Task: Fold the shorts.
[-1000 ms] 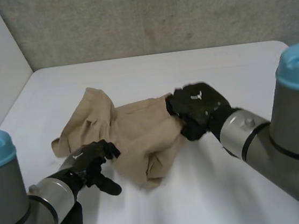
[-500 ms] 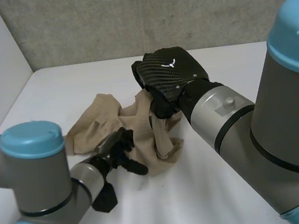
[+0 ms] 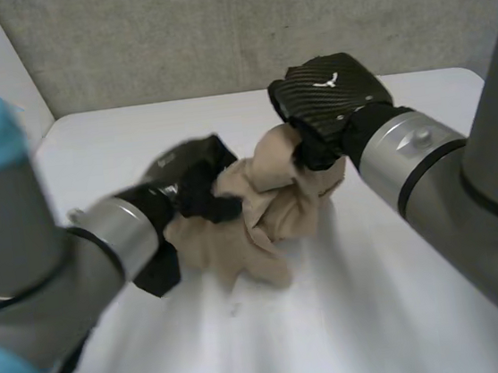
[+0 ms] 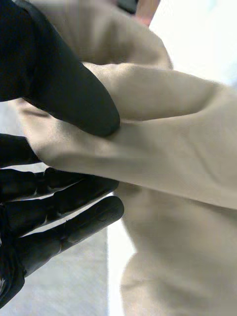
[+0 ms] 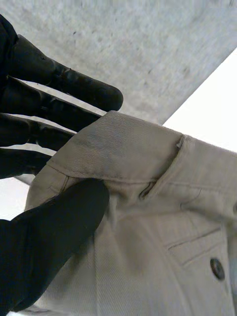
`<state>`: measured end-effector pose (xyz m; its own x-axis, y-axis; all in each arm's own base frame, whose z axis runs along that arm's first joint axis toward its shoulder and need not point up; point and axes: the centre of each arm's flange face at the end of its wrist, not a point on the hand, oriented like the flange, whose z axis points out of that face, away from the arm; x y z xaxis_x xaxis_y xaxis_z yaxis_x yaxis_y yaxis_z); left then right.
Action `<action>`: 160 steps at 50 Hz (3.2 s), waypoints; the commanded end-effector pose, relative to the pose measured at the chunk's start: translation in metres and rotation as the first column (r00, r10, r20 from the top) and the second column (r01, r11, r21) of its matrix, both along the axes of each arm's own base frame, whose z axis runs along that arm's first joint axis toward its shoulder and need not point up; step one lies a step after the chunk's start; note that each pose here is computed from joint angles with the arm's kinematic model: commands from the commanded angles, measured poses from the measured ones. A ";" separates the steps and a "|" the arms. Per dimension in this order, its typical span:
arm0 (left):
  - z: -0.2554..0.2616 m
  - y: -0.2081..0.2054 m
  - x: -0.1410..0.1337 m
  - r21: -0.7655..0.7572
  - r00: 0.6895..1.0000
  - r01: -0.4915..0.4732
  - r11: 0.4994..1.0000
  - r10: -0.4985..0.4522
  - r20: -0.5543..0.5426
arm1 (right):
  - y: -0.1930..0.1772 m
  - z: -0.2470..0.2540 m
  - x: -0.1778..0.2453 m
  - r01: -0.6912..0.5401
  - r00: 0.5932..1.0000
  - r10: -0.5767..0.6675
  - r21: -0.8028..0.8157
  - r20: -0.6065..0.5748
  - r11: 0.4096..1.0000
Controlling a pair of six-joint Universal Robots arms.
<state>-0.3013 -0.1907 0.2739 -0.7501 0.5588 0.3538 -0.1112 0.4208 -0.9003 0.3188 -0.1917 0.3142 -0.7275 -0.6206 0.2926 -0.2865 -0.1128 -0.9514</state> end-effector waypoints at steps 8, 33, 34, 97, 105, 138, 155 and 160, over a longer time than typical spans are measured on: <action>0.007 -0.084 0.049 -0.142 0.970 -0.070 0.987 0.101 0.223 | -0.012 -0.035 0.008 -0.003 0.997 0.010 0.087 -0.081 0.996; -0.048 -0.091 0.009 -0.197 0.922 0.001 0.980 0.076 0.381 | -0.067 -0.115 0.048 0.112 0.994 -0.109 0.123 -0.030 0.986; -0.040 -0.081 0.016 -0.212 0.921 -0.039 0.977 0.117 0.372 | -0.067 -0.115 0.047 0.118 0.993 -0.115 0.122 -0.031 0.986; 0.087 -0.027 0.085 -0.501 0.897 -0.331 0.800 0.431 0.096 | -0.023 0.026 -0.031 0.176 0.961 -0.218 -0.234 -0.169 0.956; 0.113 -0.006 0.083 -0.578 0.924 -0.175 0.797 0.336 0.183 | 0.000 0.043 -0.053 0.150 0.926 -0.180 -0.114 -0.332 0.982; 0.210 -0.122 0.038 -0.931 0.817 -0.338 0.140 0.534 -0.216 | -0.106 0.141 -0.020 0.331 0.943 -0.199 -0.676 0.268 0.658; 0.011 -0.080 0.045 -0.762 0.833 -0.094 0.640 0.470 0.292 | -0.097 -0.026 -0.028 0.198 0.963 -0.243 -0.303 -0.119 0.932; -0.087 -0.059 0.041 -0.566 0.798 0.011 0.824 0.334 0.502 | -0.096 -0.114 -0.025 0.166 0.940 -0.189 -0.105 -0.282 0.981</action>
<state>-0.2570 -0.2692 0.2758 -0.8644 0.2356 -0.4441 0.3662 -0.3102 -0.8773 0.2927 -0.2906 0.2814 -0.7627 -0.3330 0.5545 -0.4823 -0.2784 -0.8306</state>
